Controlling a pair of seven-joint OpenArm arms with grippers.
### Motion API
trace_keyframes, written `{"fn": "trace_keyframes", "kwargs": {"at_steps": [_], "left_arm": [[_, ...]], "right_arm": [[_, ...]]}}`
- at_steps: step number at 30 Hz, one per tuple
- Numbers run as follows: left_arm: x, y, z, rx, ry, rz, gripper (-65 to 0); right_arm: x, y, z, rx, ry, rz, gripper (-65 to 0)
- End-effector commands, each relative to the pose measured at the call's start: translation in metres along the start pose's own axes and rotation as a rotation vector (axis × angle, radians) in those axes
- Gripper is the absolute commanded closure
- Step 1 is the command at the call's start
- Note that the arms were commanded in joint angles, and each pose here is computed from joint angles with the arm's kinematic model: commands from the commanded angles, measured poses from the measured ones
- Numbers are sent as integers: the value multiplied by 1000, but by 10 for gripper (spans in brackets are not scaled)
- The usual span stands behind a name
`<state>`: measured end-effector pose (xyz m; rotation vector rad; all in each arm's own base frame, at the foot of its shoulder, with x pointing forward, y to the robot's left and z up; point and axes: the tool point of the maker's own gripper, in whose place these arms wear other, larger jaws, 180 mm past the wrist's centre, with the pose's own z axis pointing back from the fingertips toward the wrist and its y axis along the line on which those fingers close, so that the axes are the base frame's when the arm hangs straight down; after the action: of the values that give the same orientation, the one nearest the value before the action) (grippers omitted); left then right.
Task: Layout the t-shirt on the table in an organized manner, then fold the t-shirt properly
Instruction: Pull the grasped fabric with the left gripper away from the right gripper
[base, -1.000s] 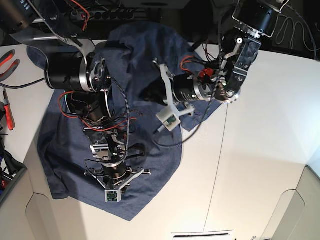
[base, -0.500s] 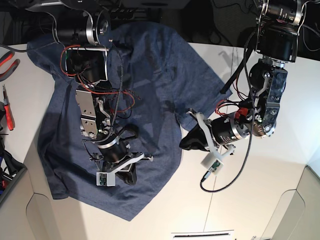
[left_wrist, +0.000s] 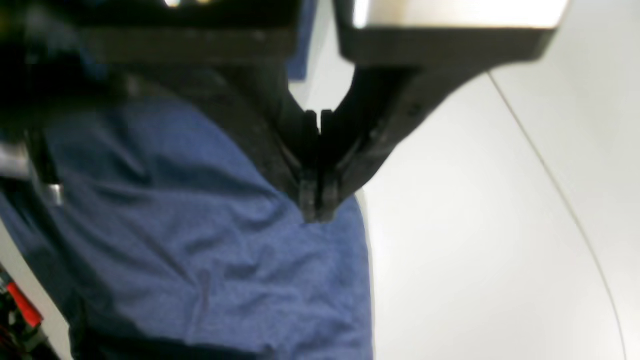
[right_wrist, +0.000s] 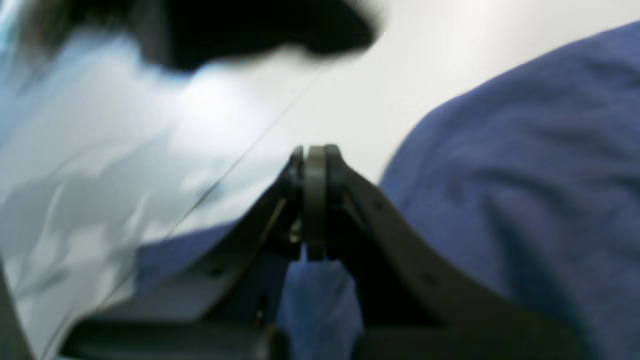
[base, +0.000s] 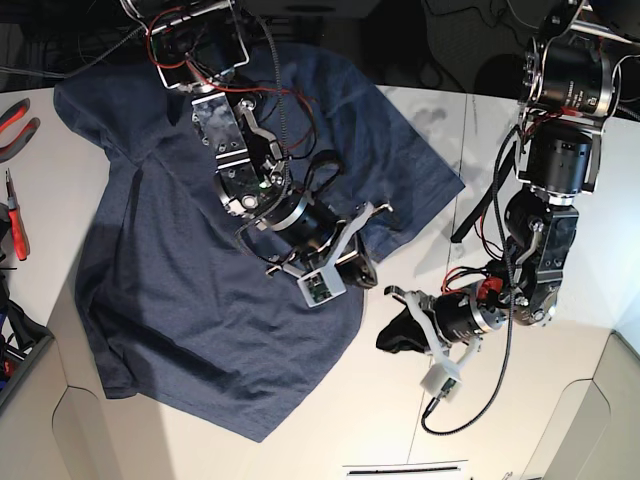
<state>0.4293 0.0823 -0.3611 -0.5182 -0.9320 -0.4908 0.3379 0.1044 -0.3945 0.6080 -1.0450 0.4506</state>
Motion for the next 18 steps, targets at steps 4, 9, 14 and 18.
{"fn": "trace_keyframes", "kwargs": {"at_steps": [4,9,14,18], "left_arm": [[35,16,0,15,-71,-4,0],[39,19,-8,5,-49,1,0],[45,7,-18,-29,-49,-38,0],[44,-8,-28,-54,-33,-104,0]], "right_arm": [[1,9,7,-2,-16,17,0],[-14,-25,33,-208,26,68,0],[-19,-68,67,-388,32,30,0],[-32,-109,92,-558,68,-32,0]]}}
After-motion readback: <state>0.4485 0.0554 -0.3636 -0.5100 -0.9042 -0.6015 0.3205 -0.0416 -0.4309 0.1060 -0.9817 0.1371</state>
